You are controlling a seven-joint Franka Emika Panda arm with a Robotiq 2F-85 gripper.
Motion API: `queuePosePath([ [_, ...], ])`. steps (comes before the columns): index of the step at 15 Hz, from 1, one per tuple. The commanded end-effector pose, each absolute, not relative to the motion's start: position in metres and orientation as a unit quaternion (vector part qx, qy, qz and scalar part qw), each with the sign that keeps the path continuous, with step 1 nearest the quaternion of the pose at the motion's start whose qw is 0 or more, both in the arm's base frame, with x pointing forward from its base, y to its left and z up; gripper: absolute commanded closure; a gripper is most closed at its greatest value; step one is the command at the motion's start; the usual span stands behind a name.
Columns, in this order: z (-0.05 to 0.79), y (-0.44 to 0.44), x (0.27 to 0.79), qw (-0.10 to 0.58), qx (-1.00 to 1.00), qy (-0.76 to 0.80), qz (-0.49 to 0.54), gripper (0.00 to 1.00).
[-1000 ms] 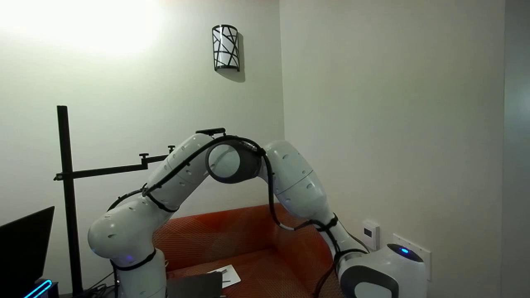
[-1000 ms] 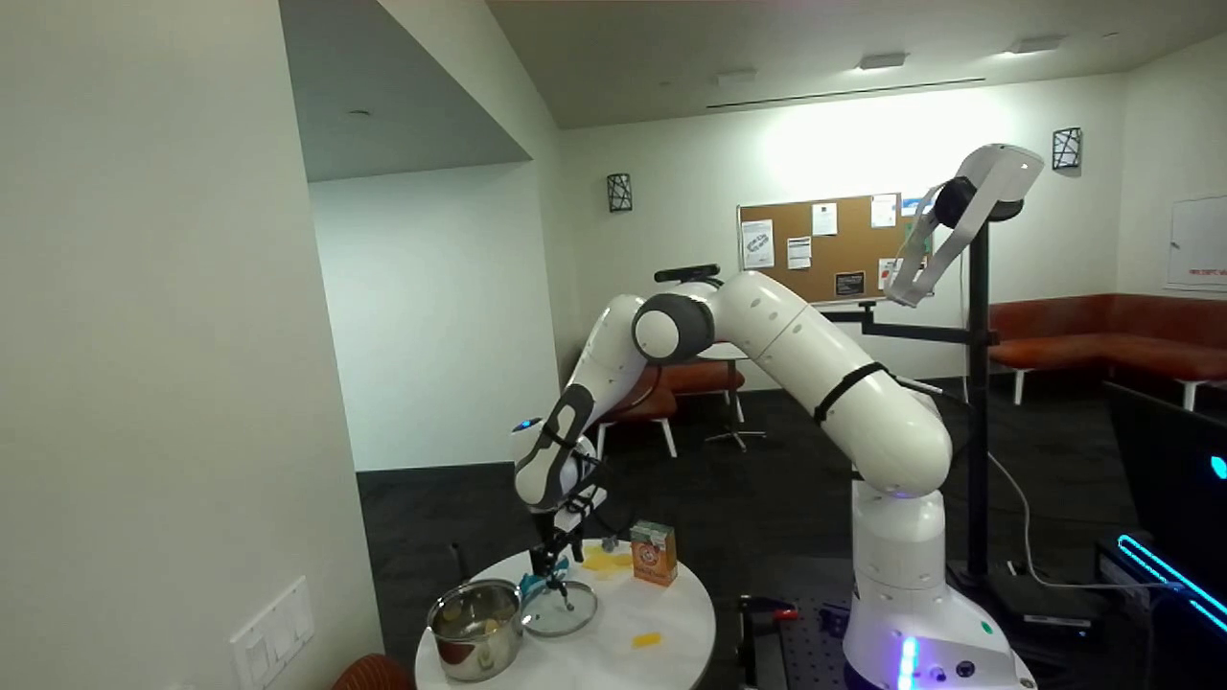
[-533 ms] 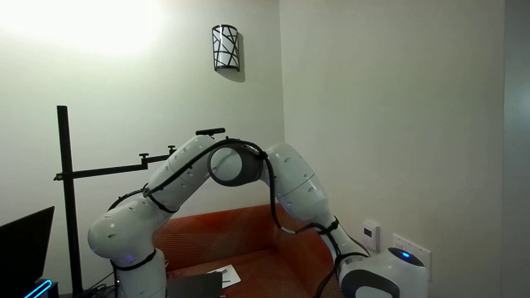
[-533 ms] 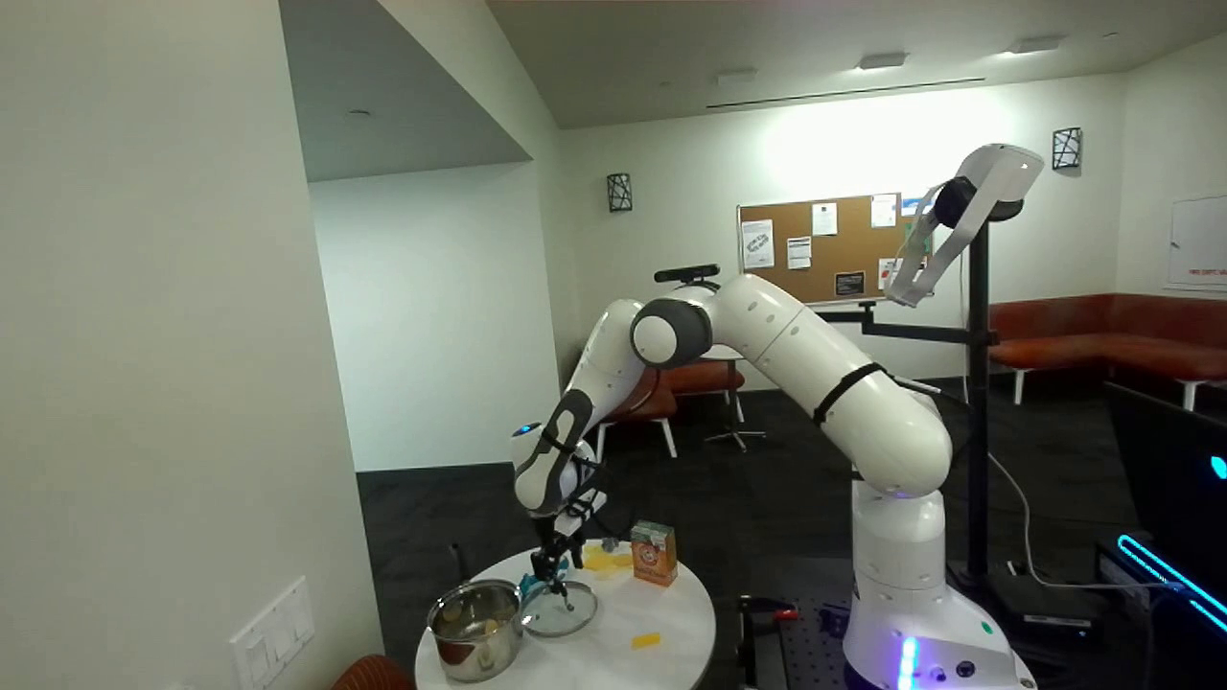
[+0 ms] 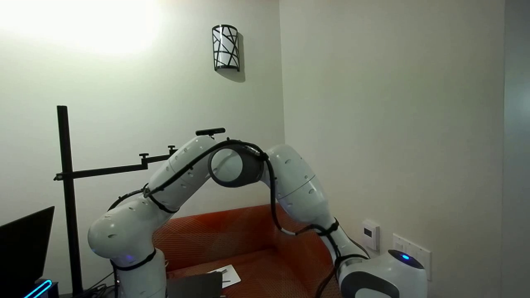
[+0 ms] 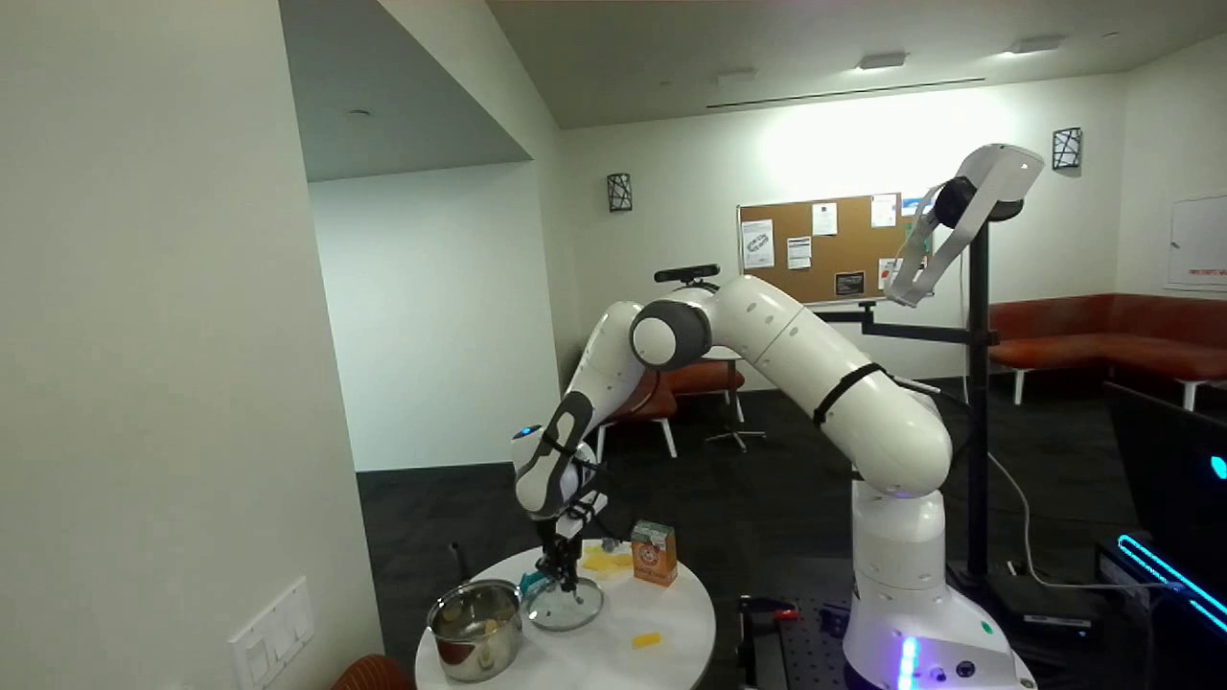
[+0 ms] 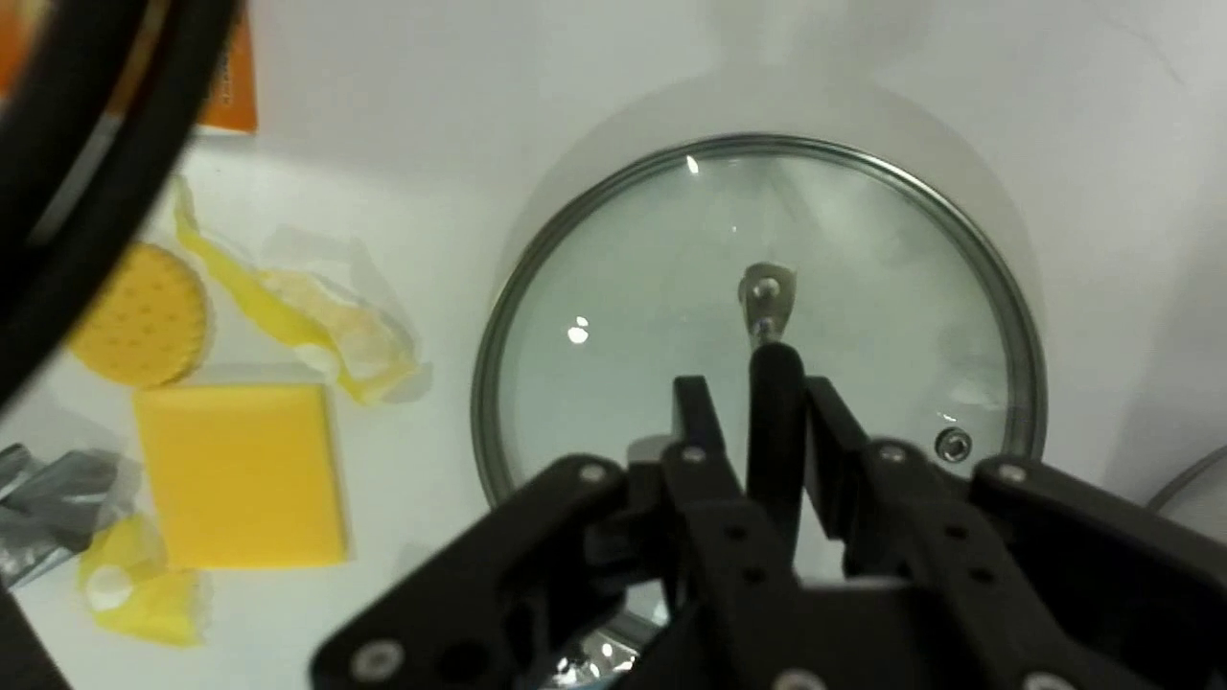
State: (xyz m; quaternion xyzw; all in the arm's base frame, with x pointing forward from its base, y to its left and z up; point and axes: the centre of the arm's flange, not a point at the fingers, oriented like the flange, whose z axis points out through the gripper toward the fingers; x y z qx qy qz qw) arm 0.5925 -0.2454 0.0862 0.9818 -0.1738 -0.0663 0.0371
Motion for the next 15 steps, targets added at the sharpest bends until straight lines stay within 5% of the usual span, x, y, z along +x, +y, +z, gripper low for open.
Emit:
queuePosePath([
  [1,0.086,-0.246,0.597,0.045,0.982,-0.169,-0.077,1.00],
  [15,0.132,-0.233,0.609,0.088,0.953,-0.285,-0.050,0.96],
])
